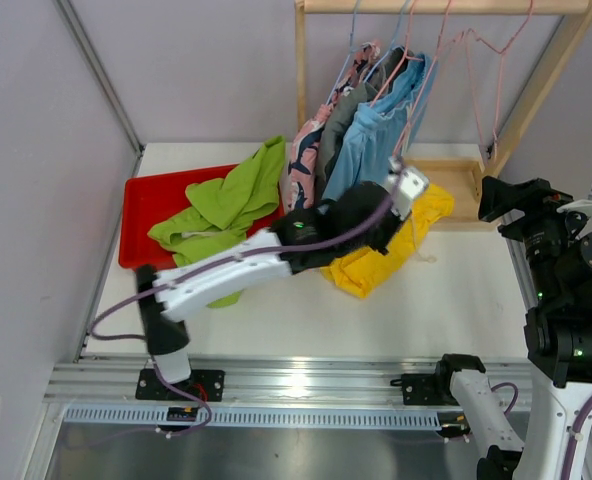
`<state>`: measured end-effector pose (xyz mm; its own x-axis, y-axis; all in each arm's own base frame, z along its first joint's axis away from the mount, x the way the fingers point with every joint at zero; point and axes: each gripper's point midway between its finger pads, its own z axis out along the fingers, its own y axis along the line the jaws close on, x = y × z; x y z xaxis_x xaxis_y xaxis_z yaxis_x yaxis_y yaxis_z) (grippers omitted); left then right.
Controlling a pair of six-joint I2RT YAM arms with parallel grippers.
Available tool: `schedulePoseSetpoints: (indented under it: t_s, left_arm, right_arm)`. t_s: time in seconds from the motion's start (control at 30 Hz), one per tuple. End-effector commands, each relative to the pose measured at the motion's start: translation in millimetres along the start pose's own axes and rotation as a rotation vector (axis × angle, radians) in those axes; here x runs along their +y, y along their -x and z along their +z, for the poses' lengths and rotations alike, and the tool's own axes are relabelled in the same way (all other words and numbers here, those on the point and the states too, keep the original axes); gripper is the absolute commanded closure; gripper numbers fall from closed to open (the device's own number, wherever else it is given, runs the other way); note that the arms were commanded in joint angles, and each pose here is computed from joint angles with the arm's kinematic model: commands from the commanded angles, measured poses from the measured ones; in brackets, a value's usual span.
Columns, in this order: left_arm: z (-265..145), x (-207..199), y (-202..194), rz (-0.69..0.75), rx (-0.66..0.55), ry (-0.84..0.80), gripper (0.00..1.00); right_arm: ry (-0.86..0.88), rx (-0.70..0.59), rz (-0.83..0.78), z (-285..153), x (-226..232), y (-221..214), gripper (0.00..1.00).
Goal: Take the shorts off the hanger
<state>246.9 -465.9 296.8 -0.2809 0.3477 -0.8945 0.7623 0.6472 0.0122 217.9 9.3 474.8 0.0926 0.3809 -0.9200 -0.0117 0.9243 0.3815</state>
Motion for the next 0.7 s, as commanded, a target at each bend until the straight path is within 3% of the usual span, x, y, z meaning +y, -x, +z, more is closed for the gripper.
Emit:
schedulePoseSetpoints:
  t_s: [0.0, 0.1, 0.17, 0.2, 0.23, 0.3, 0.33, 0.37, 0.43, 0.67]
  left_arm:
    - [-114.1, 45.6, 90.5, -0.087, -0.235, 0.083, 1.00]
    - [-154.3, 62.7, 105.3, -0.063, -0.261, 0.112, 1.00]
    - [-149.4, 67.6, 88.8, -0.027, -0.196, 0.090, 0.98]
    - [-143.1, 62.1, 80.5, -0.015, -0.171, 0.051, 0.75]
    - [-124.9, 56.8, 56.8, 0.010, -0.106, 0.028, 0.47]
    - [-93.4, 49.1, 28.2, 0.031, -0.063, 0.009, 0.01]
    - [-67.6, 46.2, -4.3, 0.048, 0.010, 0.011, 0.01]
    - [-53.1, 43.8, -8.8, 0.047, 0.003, 0.012, 0.01]
    - [-14.6, 38.4, -53.1, 0.067, 0.099, 0.011, 0.00]
    - [61.1, 31.3, -97.5, 0.054, 0.170, 0.015, 0.01]
  right_arm:
    - [0.055, -0.040, 0.030, -5.1, 13.3, 12.3, 0.20]
    - [0.067, -0.044, 0.046, -5.7, 16.3, 13.7, 0.21]
    - [0.078, -0.037, 0.057, -5.0, 18.8, 13.1, 0.12]
    - [0.079, -0.033, 0.060, -4.0, 19.1, 12.3, 0.05]
    - [0.080, -0.030, 0.064, -3.2, 19.1, 11.3, 0.03]
    - [0.084, -0.020, 0.075, -2.1, 19.5, 7.8, 0.02]
    - [0.086, -0.020, 0.077, -1.9, 19.5, 7.0, 0.02]
    - [0.085, -0.018, 0.075, -1.9, 19.1, 6.1, 0.02]
    - [0.085, -0.015, 0.068, -3.2, 18.7, 5.2, 0.02]
    - [0.061, -0.001, 0.016, -9.4, 12.6, 2.3, 0.01]
